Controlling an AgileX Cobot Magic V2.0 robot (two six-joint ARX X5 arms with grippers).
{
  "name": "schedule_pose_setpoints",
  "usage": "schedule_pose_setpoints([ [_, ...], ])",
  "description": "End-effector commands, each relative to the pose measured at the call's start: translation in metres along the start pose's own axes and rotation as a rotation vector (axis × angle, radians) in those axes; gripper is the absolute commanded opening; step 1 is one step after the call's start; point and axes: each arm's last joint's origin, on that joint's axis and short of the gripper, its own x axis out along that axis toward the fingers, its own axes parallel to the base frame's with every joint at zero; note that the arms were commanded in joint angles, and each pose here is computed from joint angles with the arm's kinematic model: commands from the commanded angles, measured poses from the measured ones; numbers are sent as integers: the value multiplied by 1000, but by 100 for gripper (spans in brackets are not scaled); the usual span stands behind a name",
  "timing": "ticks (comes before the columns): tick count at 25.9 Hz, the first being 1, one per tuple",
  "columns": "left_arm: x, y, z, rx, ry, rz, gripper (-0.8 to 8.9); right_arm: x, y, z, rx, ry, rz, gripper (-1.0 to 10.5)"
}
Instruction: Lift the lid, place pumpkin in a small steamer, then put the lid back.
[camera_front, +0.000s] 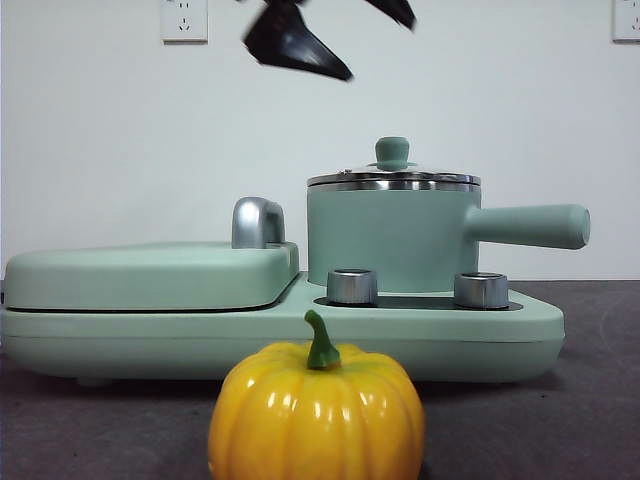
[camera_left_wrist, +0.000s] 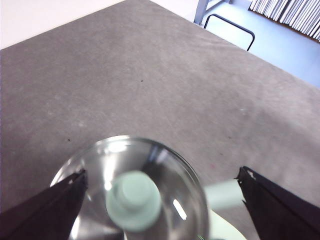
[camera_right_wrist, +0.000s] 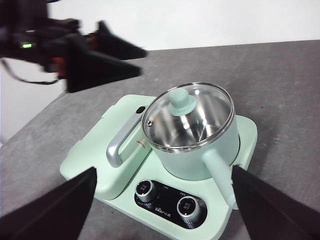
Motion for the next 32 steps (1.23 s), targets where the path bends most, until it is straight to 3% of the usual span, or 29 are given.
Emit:
schedule_pose_setpoints([
  [1,24,3,5,21,9,11,491,-2,2,4,-21,-11,6,429],
  [14,73,15,-20,72,121,74,486,-2,2,4,-21,-11,6,429],
  [18,75,10,-22,83,134,63,405,-2,2,4,-22,-11,6,429],
  [22,77,3,-25,120,168,44,390,-2,2,4,-21,-11,6,429],
  [27,77,2,-26,131,179,46,199,-2,2,3,-18,-7,5,429],
  [30,78,2,-27,132,183,63,166,-2,2,3,-13,0,4,429],
  [32,78,2,-27,128,185,68,79,-2,2,2,-13,1,4,429],
])
